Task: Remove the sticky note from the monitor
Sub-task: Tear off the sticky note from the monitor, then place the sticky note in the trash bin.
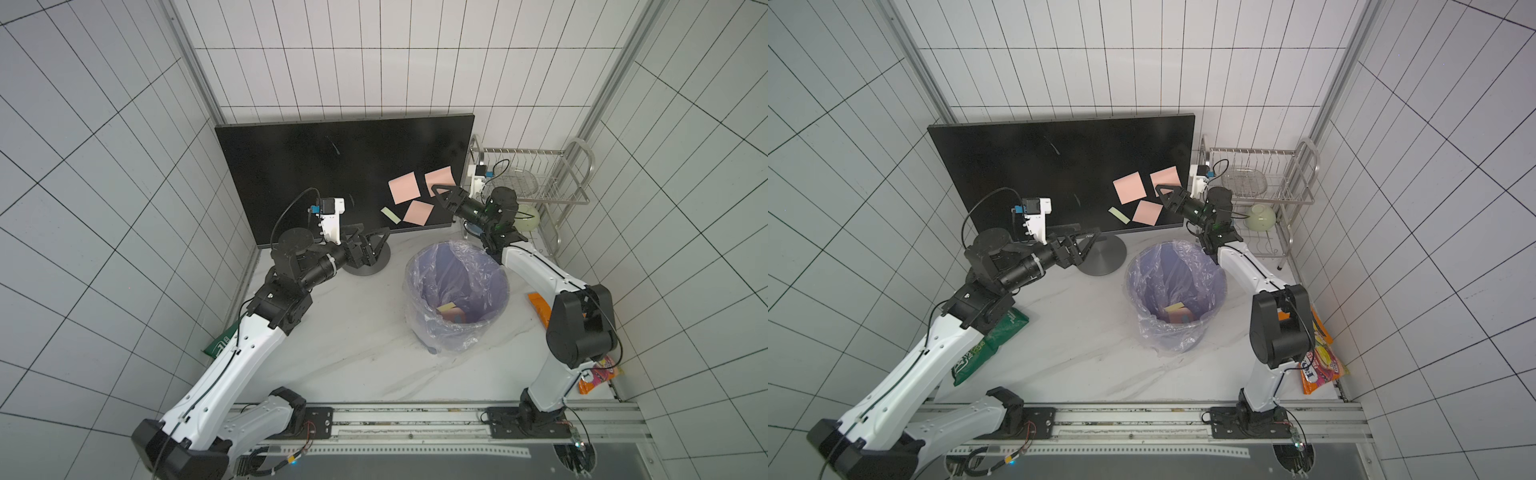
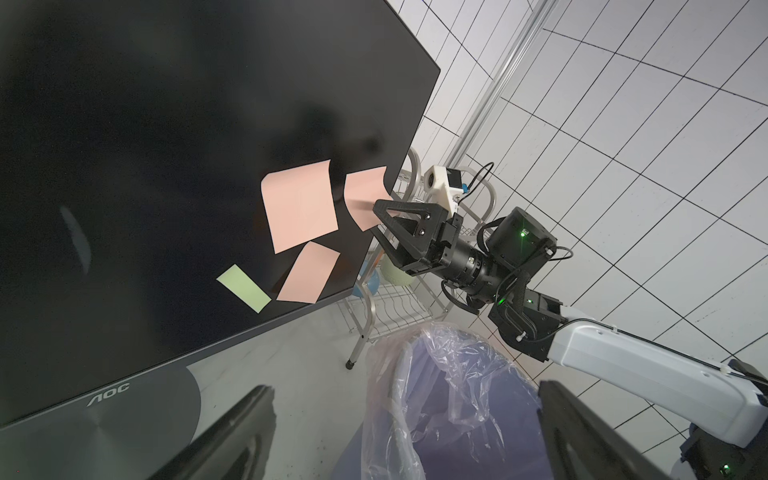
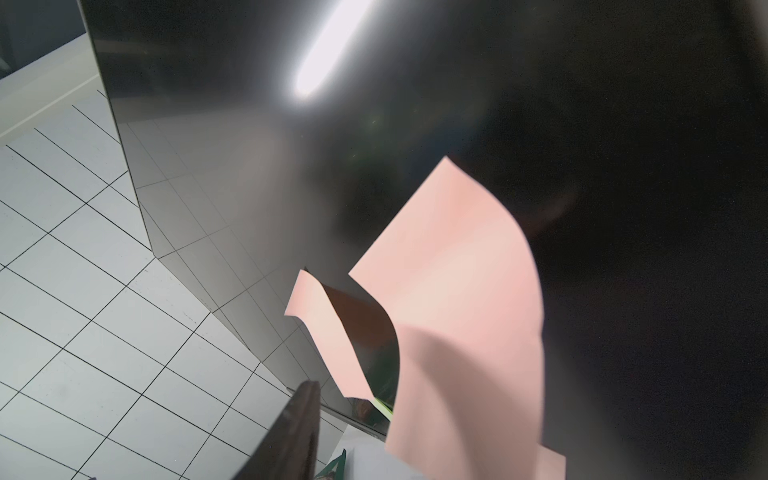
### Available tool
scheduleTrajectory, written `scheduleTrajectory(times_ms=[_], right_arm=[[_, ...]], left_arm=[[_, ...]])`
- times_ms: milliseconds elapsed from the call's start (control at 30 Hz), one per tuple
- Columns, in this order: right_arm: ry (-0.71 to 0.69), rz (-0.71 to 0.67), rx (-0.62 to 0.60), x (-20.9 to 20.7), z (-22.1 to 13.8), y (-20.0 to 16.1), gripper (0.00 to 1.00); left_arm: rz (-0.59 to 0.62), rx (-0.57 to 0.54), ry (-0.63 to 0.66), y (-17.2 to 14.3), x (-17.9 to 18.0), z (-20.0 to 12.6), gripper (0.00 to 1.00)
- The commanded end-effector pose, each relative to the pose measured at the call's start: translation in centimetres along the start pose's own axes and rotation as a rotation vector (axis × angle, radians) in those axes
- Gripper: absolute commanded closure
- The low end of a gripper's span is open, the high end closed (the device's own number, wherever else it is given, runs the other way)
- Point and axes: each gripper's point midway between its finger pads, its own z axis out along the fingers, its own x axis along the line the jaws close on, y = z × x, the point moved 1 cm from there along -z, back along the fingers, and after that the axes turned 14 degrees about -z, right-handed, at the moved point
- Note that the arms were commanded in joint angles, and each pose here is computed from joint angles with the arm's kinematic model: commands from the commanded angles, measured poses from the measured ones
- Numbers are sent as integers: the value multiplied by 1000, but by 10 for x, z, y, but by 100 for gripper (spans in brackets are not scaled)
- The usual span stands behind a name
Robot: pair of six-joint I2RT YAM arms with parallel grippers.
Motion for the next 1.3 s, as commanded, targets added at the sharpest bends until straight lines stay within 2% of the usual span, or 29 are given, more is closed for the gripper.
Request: scheduleTrajectory(times_ms=[0,133,300,567,767,1033,1200,1267], right_arm=[[34,-19,-17,14,-1,8,65],[29,-15,-14,15,-4,7,78],[28,-20,-7,17,-7,6,100],[15,-67,21,28,-21,4,100],[-61,-167,111,39,-50,-4,100],[-114,-330,287,75,-116,-25,100],[-116,-354,418,103,-157,-52,100],[-113,-359,526,111,-170,-76,100]], left_arm=[[13,-19,-22,6,-6,-4,1],[16,-33,-25,10,-9,-4,1],[18,-32,-29,13,-11,-2,1],[20,-29,-32,13,-10,2,1],[22,-34,-34,15,-10,3,1],[20,-47,-48,18,-12,5,1],[12,-52,-67,19,-14,8,1],[3,-52,-78,20,-16,10,1]])
